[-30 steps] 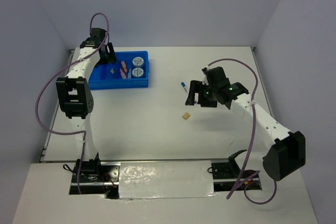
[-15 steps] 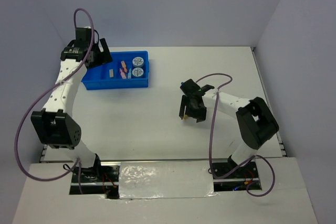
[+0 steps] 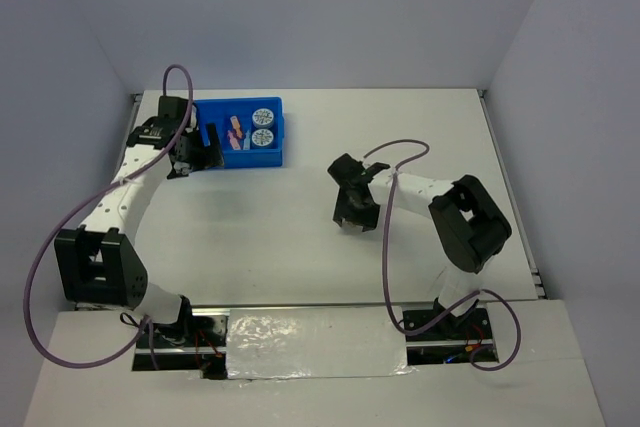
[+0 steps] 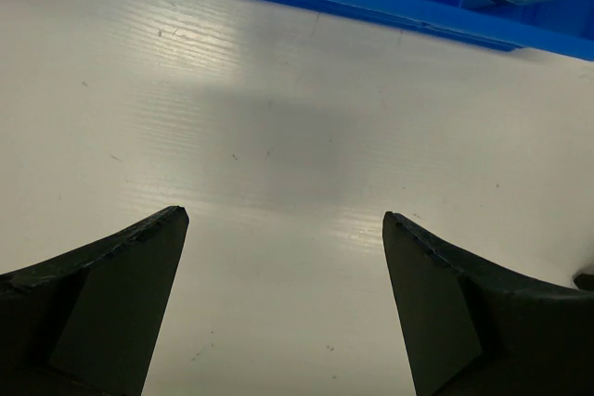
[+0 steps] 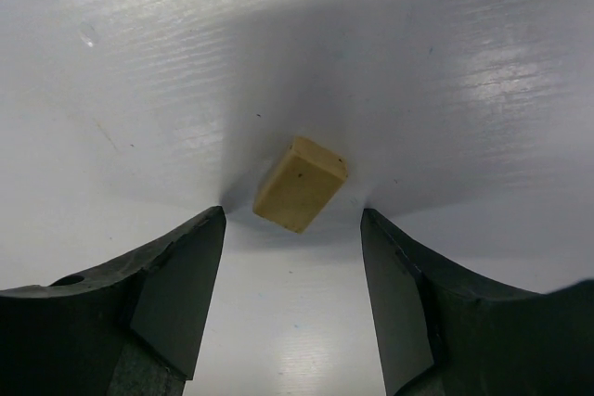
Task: Sort the stationery into containers
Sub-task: Pick up the stationery from the center of the board.
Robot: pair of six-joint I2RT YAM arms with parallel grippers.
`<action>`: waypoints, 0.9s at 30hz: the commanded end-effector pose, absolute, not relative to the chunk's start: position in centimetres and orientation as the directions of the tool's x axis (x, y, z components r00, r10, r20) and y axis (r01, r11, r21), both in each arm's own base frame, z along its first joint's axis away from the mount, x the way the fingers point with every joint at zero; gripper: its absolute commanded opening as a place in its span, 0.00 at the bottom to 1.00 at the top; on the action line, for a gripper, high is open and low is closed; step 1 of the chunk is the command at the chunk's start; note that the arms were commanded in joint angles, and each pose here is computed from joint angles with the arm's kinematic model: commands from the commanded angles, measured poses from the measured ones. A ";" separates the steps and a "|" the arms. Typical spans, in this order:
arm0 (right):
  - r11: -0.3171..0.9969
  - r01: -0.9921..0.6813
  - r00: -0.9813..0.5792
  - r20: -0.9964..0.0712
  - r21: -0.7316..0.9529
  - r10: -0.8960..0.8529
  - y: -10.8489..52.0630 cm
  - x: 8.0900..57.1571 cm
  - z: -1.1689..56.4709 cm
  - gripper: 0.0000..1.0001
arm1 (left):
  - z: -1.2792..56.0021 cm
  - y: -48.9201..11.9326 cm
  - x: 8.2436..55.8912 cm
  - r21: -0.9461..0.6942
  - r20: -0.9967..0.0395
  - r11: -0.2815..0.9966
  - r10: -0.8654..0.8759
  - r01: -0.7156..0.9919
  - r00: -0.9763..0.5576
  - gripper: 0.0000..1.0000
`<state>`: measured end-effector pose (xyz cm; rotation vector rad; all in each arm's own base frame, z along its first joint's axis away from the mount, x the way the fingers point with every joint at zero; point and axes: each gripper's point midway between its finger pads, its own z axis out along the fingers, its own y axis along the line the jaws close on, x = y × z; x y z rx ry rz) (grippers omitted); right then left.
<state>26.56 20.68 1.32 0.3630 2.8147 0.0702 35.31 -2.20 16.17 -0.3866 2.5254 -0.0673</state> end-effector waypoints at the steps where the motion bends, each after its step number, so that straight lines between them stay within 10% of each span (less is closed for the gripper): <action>1: 0.957 0.271 -0.903 -0.316 0.101 0.289 21.7 28.1 -0.2 0.68 | 19.2 -3.0 35.5 -0.170 -0.617 0.968 -0.250 -0.184 -0.746 0.99; 15: 0.982 0.177 -0.910 -0.367 0.073 0.191 21.9 29.1 0.2 0.32 | 19.8 -5.8 34.1 -0.250 -0.602 0.964 -0.224 -0.086 -0.766 0.99; 22: 0.710 -0.487 -0.751 -0.659 0.508 -0.044 32.5 26.1 14.8 0.29 | 24.0 -15.5 31.7 -0.635 -0.497 0.760 -0.269 0.135 -0.825 0.99; 27: 0.539 -0.667 -0.617 -0.787 0.514 -0.012 33.9 24.0 24.0 0.29 | 28.3 -21.3 30.0 -0.796 -0.391 0.589 -0.330 0.137 -0.859 0.99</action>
